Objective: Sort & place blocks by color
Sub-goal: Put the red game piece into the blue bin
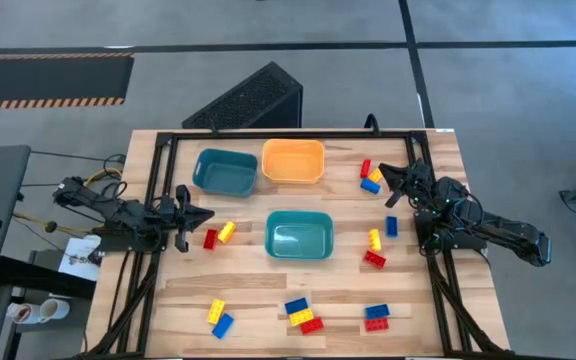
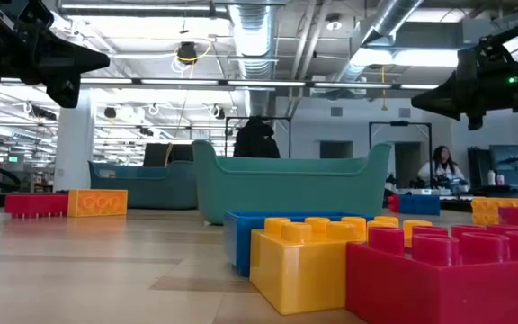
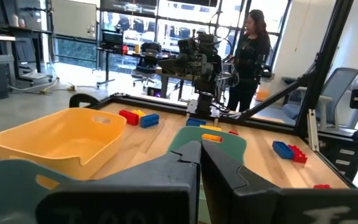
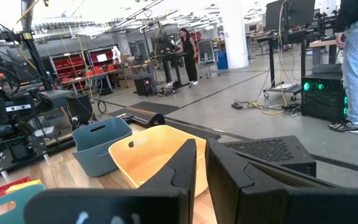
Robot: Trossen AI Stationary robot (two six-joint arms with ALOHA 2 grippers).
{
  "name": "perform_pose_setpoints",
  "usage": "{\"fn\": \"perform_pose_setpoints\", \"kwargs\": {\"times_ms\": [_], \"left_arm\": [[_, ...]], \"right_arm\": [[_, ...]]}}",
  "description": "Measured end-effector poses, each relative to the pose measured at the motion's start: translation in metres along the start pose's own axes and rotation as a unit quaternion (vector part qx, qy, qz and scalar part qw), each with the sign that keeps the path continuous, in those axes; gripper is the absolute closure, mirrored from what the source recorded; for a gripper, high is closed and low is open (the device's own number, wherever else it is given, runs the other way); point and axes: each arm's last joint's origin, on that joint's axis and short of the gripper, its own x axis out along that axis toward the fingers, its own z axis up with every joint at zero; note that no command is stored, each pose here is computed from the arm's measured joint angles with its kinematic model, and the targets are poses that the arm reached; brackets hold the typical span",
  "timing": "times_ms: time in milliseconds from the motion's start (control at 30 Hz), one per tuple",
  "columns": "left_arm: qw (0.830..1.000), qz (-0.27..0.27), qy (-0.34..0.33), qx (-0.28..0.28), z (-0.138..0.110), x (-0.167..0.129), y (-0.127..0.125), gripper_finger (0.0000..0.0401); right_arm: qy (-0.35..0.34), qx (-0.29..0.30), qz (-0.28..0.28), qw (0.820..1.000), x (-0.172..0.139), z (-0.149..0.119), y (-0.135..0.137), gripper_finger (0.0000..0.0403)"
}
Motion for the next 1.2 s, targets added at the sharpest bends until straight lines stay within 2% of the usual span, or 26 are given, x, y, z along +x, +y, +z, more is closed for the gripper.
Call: {"fn": "perform_pose_setpoints", "kwargs": {"times_ms": [433, 733, 867, 967, 1100, 1200], "left_arm": [[1.000, 0.019, -0.019, -0.014, 0.005, 0.000, 0.001, 0.0398], [0.998, 0.036, -0.031, -0.040, 0.021, -0.003, 0.001, 0.0350], [0.998, 0.041, -0.009, -0.049, 0.028, -0.004, 0.001, 0.0321], [0.998, 0.049, 0.009, -0.043, 0.045, -0.005, 0.000, 0.0304], [0.994, 0.075, 0.061, -0.054, 0.064, -0.004, -0.003, 0.0289], [0.986, 0.105, 0.121, -0.045, 0.064, 0.001, -0.005, 0.0280]], "right_arm": [[0.000, 0.000, 0.000, 1.000, 0.000, 0.000, 0.000, 0.0342], [0.000, 0.000, 0.000, 1.000, 0.000, 0.000, 0.000, 0.0342], [0.000, 0.000, 0.000, 1.000, 0.000, 0.000, 0.000, 0.0342], [0.000, 0.000, 0.000, 1.000, 0.000, 0.000, 0.000, 0.0342], [0.000, 0.000, 0.000, 1.000, 0.000, 0.000, 0.000, 0.0342], [0.000, 0.000, 0.000, 1.000, 0.000, 0.000, 0.000, 0.0342]]}}
